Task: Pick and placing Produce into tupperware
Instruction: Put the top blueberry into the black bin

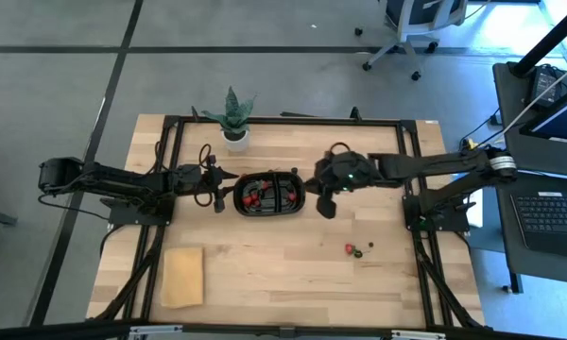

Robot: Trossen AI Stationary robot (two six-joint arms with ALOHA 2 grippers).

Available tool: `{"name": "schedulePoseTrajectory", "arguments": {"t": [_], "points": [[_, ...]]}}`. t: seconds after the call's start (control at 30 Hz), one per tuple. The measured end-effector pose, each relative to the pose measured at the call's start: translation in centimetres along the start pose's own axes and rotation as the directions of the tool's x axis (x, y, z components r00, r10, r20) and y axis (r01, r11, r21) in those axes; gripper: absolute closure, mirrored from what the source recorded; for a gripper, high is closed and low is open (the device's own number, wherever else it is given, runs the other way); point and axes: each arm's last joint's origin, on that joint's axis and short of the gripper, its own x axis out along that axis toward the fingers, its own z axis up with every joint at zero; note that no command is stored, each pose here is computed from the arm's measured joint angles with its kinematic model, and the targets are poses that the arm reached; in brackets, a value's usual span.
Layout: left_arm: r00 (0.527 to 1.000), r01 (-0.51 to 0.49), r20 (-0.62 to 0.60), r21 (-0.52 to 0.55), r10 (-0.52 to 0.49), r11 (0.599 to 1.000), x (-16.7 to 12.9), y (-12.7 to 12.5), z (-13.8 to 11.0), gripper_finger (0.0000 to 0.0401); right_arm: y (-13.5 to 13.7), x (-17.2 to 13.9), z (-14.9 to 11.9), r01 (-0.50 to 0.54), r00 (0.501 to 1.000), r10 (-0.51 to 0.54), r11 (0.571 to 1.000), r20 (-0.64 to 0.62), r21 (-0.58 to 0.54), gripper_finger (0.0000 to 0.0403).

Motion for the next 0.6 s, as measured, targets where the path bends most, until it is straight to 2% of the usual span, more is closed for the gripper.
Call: {"name": "schedulePoseTrajectory", "arguments": {"t": [0.17, 0.3, 0.4, 0.6], "points": [[1.0, 0.0, 0.0, 0.0, 0.0, 1.0, 0.0, 0.0, 0.0, 0.0254, 0.8, 2.9, 3.3, 0.002, 0.999, -0.009, 0.991, -0.047, -0.133, 0.0348], [1.0, 0.0, 0.0, 0.0, 0.0, 1.0, 0.0, 0.0, 0.0, 0.0254, 1.2, 6.6, 4.3, -0.004, 0.992, -0.023, 0.976, -0.122, -0.219, 0.0348], [1.0, 0.0, 0.0, 0.0, 0.0, 1.0, 0.0, 0.0, 0.0, 0.0254, 1.4, 9.7, 4.3, -0.015, 0.984, -0.033, 0.963, -0.173, -0.269, 0.0348], [1.0, 0.0, 0.0, 0.0, 0.0, 1.0, 0.0, 0.0, 0.0, 0.0254, 1.1, 15.1, 2.6, -0.038, 0.96, -0.054, 0.947, -0.274, -0.319, 0.0348]]}}
